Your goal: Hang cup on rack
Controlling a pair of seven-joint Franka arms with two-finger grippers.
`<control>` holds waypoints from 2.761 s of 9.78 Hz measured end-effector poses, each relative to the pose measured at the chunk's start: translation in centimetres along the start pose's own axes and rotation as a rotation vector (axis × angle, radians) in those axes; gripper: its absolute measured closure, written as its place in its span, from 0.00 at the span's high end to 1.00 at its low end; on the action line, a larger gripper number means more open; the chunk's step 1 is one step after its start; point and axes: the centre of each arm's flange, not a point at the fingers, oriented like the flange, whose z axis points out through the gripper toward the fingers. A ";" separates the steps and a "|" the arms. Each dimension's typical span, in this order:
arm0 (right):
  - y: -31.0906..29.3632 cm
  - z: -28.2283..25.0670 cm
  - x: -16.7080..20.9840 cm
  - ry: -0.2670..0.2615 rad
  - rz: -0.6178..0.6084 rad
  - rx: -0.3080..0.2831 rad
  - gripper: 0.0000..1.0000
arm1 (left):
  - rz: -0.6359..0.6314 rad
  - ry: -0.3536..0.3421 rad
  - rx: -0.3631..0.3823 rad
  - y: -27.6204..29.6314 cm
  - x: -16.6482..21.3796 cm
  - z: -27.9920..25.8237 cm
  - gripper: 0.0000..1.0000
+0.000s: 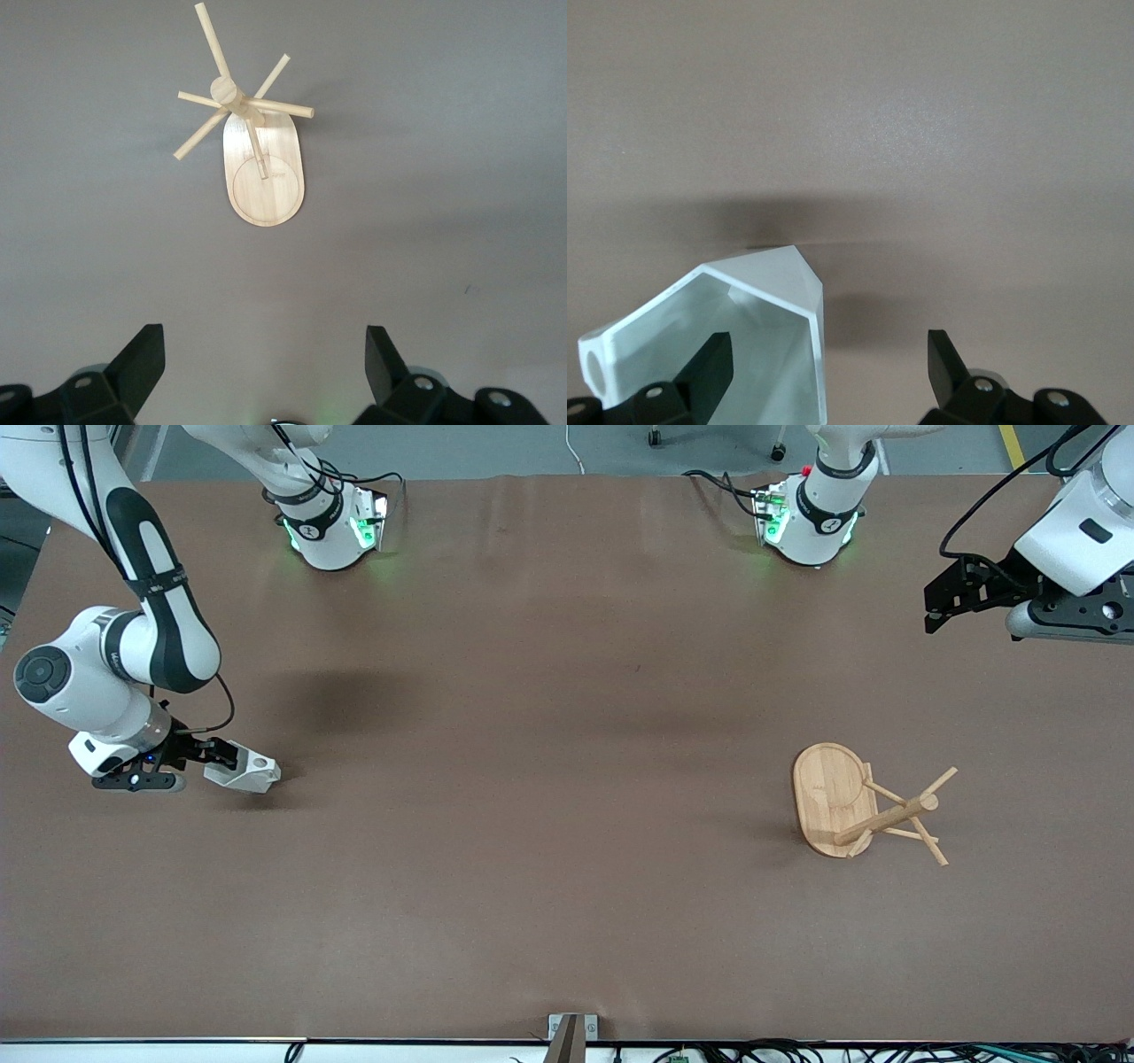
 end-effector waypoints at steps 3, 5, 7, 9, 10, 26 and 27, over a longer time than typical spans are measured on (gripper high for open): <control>-0.1 0.5 0.2 -0.002 -0.006 -0.001 0.72 | 0.000 -0.002 0.000 0.0 0.1 0.1 1.00; -0.1 0.7 0.9 0.003 -0.009 -0.003 0.55 | 0.001 -0.003 0.000 0.0 0.1 0.2 1.00; -0.3 1.3 1.4 -0.001 -0.013 -0.004 0.55 | 0.002 -0.003 0.000 0.1 0.1 0.2 1.00; -0.3 1.5 1.5 -0.004 -0.014 -0.004 0.50 | 0.012 -0.003 0.000 0.6 0.1 0.2 1.00; -0.3 1.6 1.5 -0.005 -0.014 -0.004 0.44 | 0.023 -0.003 0.000 1.2 0.1 0.2 1.00; -15.9 -14.3 7.8 -0.144 0.000 0.643 0.08 | 0.093 -0.002 -0.006 2.7 0.0 -1.4 1.00; -18.9 -14.4 7.6 -0.156 0.014 0.743 0.08 | 0.110 -0.003 -0.014 3.5 -0.1 -1.4 1.00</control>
